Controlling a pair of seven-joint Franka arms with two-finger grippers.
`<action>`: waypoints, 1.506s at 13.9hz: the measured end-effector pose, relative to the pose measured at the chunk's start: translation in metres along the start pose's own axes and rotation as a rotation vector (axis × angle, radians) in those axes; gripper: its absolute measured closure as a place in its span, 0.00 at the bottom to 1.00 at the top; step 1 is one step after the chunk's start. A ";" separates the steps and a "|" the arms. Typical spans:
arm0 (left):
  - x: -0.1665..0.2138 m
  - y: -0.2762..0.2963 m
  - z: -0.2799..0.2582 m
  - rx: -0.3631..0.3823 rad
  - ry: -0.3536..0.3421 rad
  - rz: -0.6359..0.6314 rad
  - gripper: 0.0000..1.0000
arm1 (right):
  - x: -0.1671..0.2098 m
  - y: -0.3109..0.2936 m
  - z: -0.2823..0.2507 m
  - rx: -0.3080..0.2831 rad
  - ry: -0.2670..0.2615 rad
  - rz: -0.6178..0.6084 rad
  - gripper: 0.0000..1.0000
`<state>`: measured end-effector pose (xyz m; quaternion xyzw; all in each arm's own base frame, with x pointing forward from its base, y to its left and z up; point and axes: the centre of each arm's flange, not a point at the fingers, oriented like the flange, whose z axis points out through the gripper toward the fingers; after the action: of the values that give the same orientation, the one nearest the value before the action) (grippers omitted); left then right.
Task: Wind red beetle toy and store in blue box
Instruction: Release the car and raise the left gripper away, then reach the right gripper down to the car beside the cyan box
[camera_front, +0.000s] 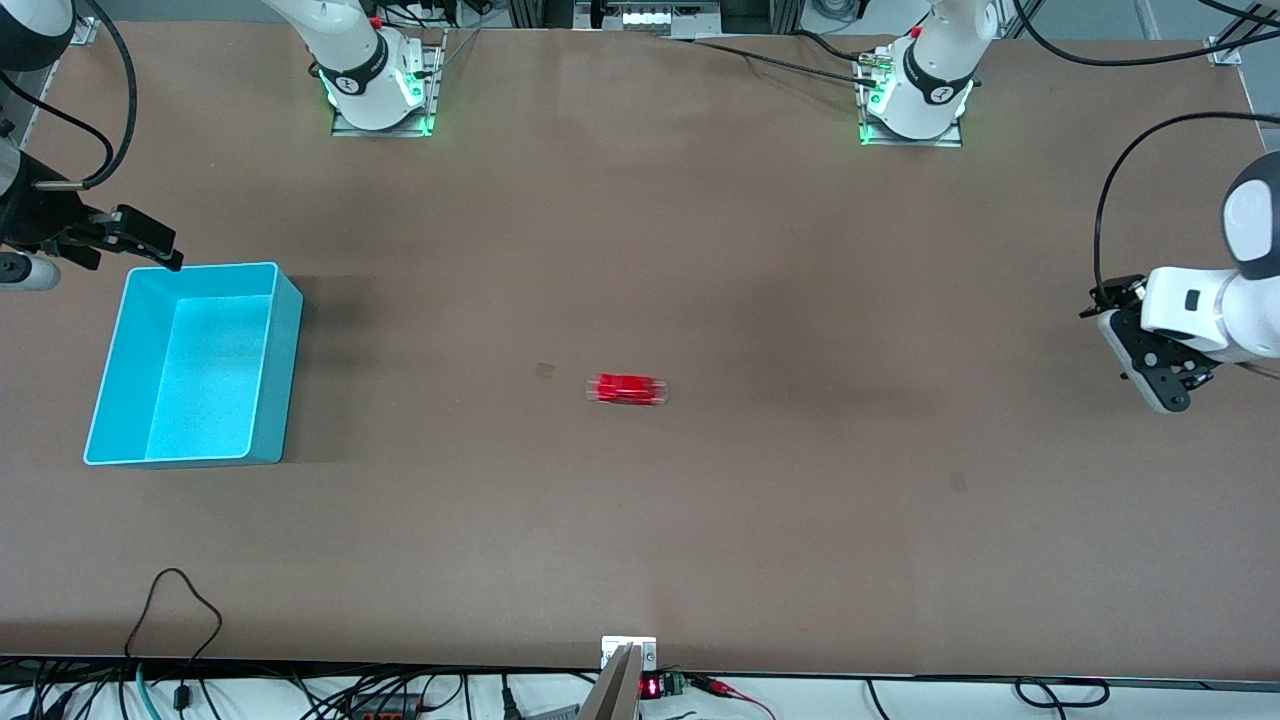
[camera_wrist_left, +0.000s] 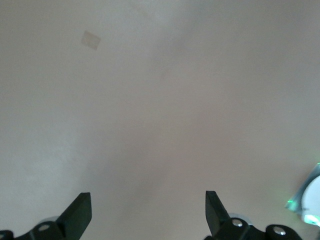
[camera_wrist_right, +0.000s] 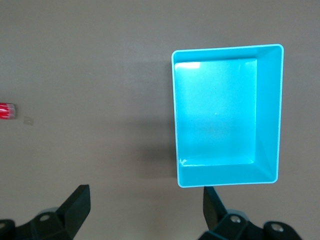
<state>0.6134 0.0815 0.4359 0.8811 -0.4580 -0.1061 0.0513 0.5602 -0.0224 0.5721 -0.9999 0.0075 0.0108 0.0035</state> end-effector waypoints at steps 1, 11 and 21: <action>0.004 0.006 -0.009 0.000 -0.002 -0.031 0.00 | 0.000 0.000 0.000 0.000 0.000 0.000 0.00; 0.029 0.088 -0.104 0.031 -0.027 -0.377 0.00 | 0.001 0.001 0.002 0.000 -0.004 0.002 0.00; 0.029 0.140 -0.183 0.101 0.078 -0.773 0.00 | 0.001 0.002 0.003 0.000 -0.005 0.004 0.00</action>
<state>0.5616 -0.0242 0.6364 0.9934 -0.0948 -0.0613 -0.0182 0.5613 -0.0247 0.5691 -0.9999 0.0097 0.0135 0.0033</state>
